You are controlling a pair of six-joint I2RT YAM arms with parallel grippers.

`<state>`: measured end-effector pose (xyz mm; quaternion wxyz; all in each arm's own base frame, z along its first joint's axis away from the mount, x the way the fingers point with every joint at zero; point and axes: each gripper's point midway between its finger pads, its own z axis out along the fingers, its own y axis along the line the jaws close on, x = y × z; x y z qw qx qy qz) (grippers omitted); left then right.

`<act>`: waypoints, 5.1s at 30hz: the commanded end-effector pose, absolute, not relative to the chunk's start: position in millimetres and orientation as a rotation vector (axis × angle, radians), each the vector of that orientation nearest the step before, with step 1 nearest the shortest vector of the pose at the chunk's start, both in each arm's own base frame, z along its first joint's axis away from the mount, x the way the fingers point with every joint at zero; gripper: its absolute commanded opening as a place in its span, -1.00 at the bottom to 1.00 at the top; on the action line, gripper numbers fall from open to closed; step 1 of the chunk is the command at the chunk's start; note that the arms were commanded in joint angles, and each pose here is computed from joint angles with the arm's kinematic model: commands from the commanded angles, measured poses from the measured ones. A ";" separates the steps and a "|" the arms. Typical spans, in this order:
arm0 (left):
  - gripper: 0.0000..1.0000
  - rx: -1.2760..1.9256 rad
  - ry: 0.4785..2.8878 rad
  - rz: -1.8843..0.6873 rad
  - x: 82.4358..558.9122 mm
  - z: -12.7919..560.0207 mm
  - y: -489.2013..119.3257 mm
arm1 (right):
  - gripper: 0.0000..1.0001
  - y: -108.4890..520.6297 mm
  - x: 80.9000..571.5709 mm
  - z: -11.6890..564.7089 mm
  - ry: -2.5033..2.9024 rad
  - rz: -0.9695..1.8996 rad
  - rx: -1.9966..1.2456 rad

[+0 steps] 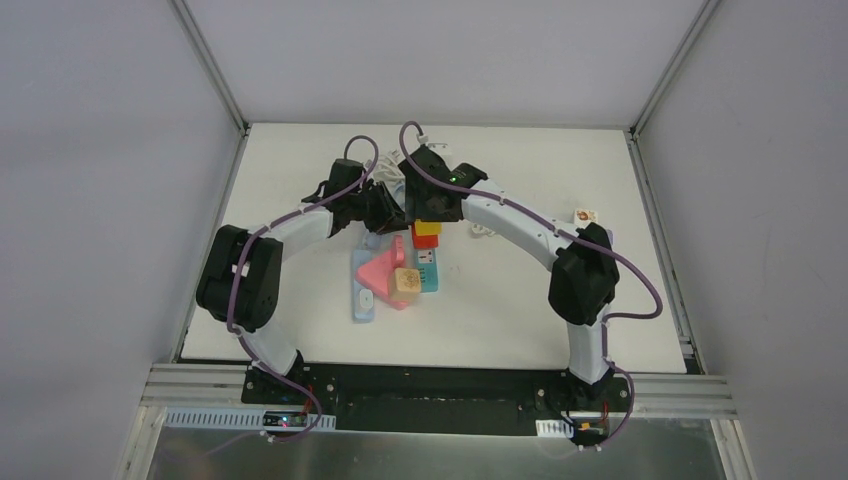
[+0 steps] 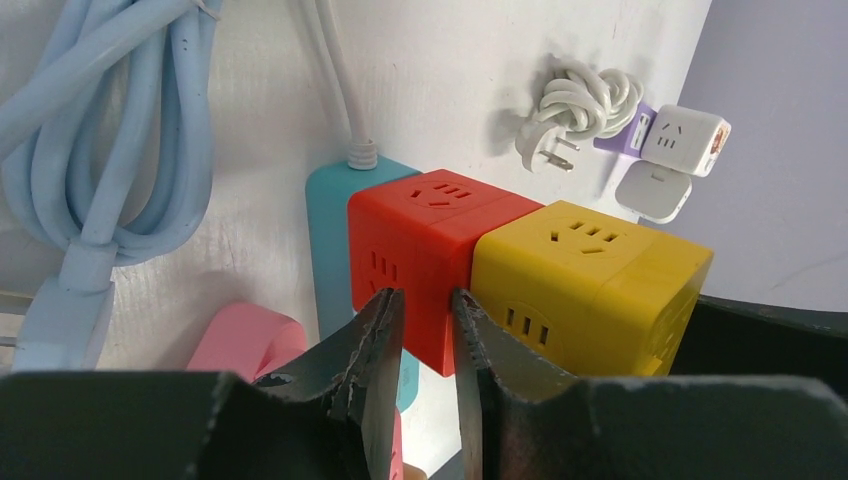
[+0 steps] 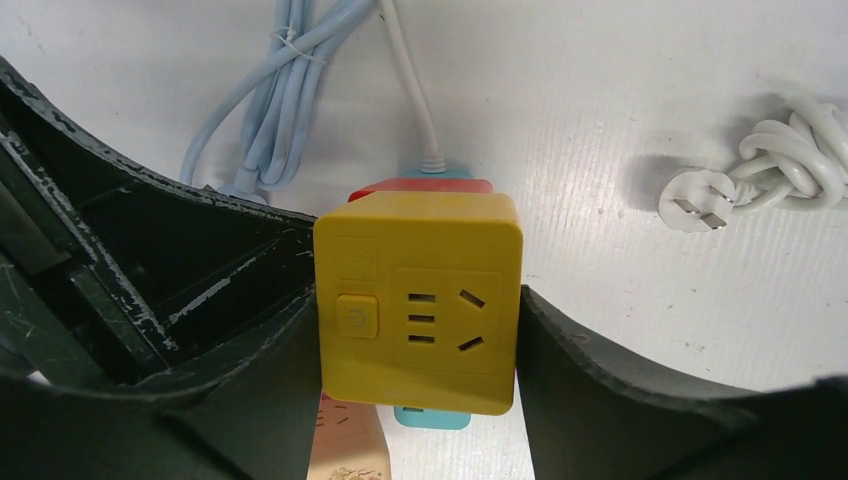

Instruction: Pull the plug off the socket

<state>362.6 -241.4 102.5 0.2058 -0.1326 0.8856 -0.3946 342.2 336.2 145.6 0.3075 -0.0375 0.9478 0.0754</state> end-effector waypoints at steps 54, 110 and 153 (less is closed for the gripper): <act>-0.46 -0.239 2.740 -1.089 272.8 72.4 -338.5 | -0.38 300.0 304.0 157.0 2.504 0.314 -0.098; -0.57 -0.254 2.780 -0.983 256.2 42.0 -337.2 | -1.00 272.2 322.1 200.4 2.404 0.585 0.115; -0.63 -0.291 2.851 -0.894 251.2 29.0 -337.0 | -1.00 260.5 306.2 192.9 2.162 0.427 -0.170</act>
